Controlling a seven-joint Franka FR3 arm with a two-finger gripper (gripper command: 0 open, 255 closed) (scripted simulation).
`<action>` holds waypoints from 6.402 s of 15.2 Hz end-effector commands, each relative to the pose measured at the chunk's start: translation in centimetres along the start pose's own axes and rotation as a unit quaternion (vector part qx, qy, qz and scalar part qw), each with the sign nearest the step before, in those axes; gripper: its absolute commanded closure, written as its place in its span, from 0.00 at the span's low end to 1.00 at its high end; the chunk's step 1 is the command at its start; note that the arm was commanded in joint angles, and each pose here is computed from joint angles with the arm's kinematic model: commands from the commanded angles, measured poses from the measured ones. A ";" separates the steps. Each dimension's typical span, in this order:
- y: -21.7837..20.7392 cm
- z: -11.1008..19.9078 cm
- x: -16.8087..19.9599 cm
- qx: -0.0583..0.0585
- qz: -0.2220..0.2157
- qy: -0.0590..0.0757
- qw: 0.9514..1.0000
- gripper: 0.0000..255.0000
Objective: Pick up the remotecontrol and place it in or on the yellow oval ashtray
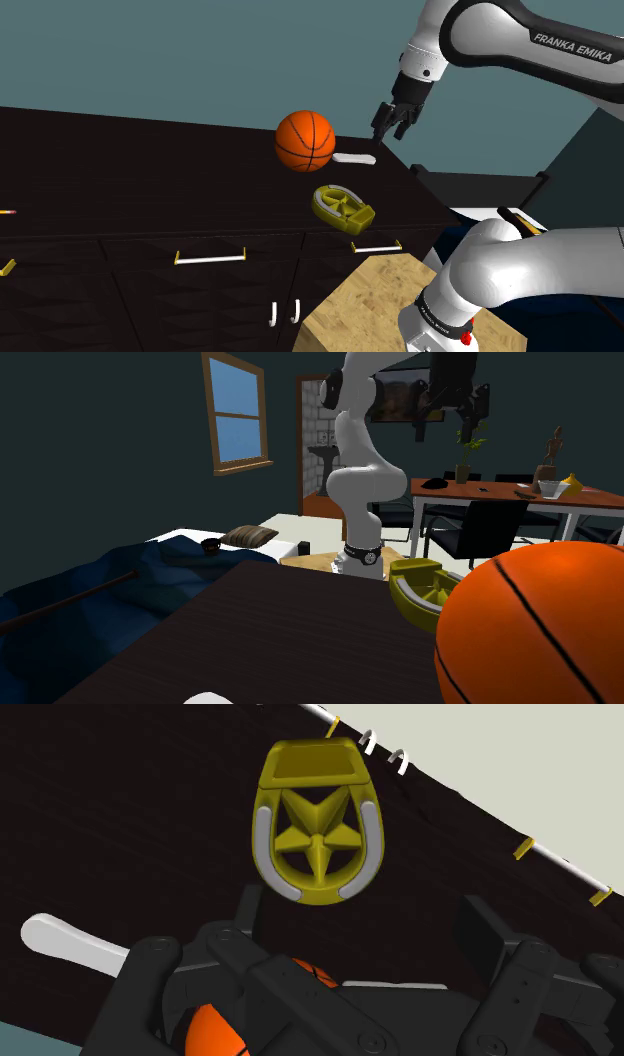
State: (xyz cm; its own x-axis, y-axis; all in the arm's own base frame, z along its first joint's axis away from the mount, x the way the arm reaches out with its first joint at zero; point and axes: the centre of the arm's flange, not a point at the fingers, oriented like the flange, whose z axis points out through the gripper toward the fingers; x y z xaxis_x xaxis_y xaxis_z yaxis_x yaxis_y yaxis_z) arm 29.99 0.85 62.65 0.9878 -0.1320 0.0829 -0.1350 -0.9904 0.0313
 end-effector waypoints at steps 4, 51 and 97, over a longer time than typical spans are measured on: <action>3.4 2.0 0.8 0.002 -0.039 -0.002 0.999 0.00; 33.9 33.3 29.9 0.024 -0.518 -0.027 0.855 0.00; 27.9 20.6 26.3 0.024 -0.518 -0.027 0.855 1.00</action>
State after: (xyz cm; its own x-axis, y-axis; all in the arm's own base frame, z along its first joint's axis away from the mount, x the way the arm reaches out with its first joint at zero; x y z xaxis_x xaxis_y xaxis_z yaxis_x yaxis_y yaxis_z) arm 54.59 -32.01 45.34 0.5782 0.8158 -0.0110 0.8159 -0.5779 0.0195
